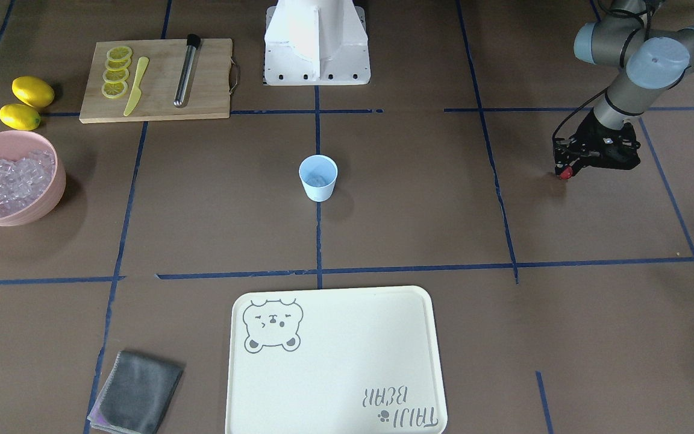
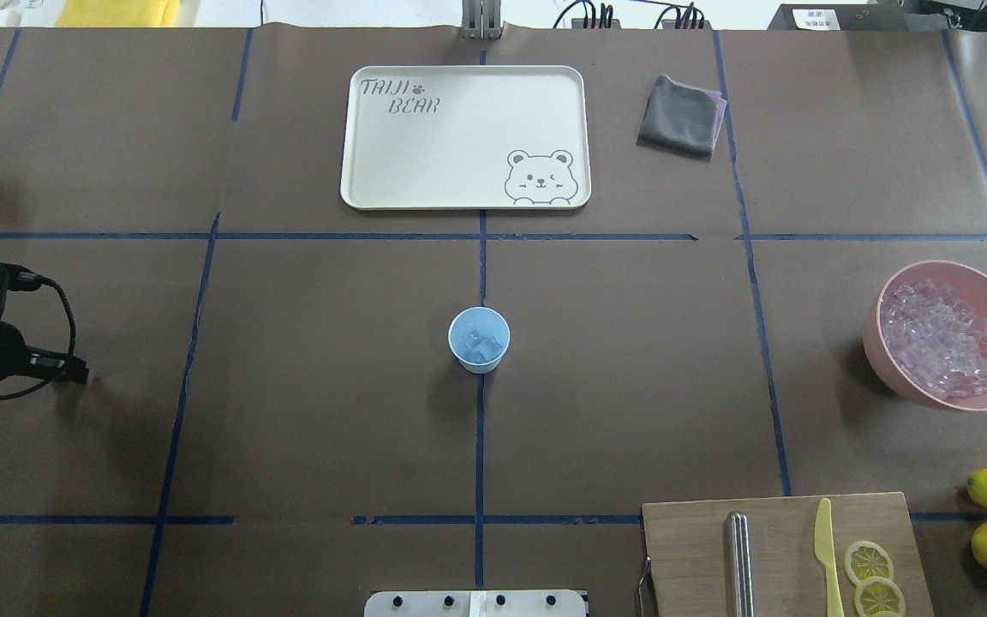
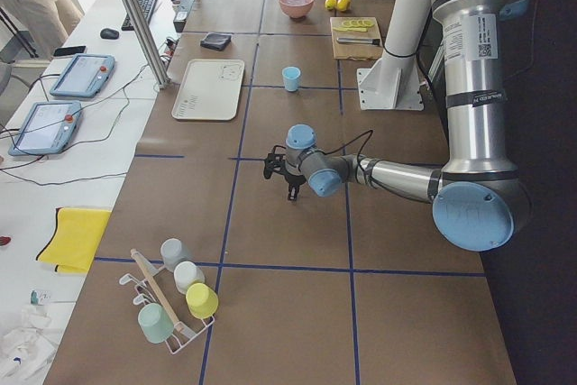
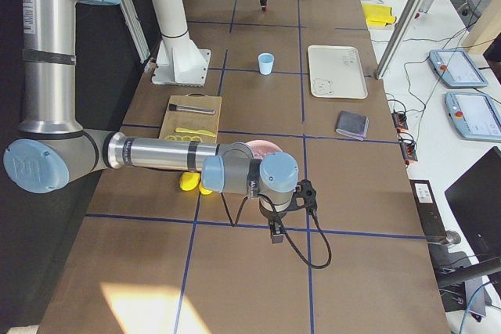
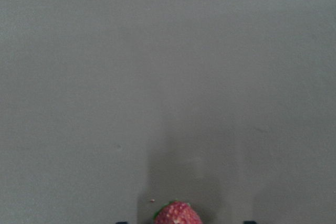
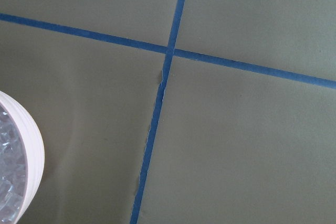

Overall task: Put ice and strawberries in cup
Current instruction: 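Close the left gripper on the red strawberry, then lift the strawberry and carry it over the light-blue cup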

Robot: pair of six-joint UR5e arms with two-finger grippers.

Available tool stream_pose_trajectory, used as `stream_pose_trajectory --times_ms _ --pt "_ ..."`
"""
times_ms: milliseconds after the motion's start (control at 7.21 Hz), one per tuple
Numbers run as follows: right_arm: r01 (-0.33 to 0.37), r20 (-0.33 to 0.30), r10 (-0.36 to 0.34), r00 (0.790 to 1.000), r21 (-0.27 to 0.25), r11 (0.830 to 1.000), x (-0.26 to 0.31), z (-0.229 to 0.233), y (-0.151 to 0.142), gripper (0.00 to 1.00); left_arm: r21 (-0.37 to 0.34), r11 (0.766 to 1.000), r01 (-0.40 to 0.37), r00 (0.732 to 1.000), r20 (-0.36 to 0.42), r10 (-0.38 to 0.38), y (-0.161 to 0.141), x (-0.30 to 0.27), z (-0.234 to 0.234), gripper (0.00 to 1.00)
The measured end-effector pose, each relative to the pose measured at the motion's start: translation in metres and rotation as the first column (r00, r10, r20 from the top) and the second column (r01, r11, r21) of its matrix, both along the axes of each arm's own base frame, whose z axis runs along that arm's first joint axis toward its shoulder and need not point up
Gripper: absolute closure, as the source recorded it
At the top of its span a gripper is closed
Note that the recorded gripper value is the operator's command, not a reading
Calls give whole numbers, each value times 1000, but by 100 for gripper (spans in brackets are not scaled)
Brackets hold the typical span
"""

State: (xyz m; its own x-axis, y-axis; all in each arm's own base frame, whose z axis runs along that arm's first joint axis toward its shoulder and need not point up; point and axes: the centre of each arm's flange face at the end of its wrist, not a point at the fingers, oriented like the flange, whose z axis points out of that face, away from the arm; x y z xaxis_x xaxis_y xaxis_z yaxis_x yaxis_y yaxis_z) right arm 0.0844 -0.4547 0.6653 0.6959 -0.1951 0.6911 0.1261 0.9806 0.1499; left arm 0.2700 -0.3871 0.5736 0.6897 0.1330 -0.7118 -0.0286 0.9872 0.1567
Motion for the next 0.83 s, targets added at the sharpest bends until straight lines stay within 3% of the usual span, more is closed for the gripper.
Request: stream_pose_trajectory --times_ms 416,832 --pt "2 0 -2 1000 3 1000 0 0 0 0 -10 1000 -14 998 -60 13 1 -16 -34 100" --pt "7 0 -7 1000 8 1000 0 0 0 0 -7 1000 -21 998 -60 20 3 -49 -114 100"
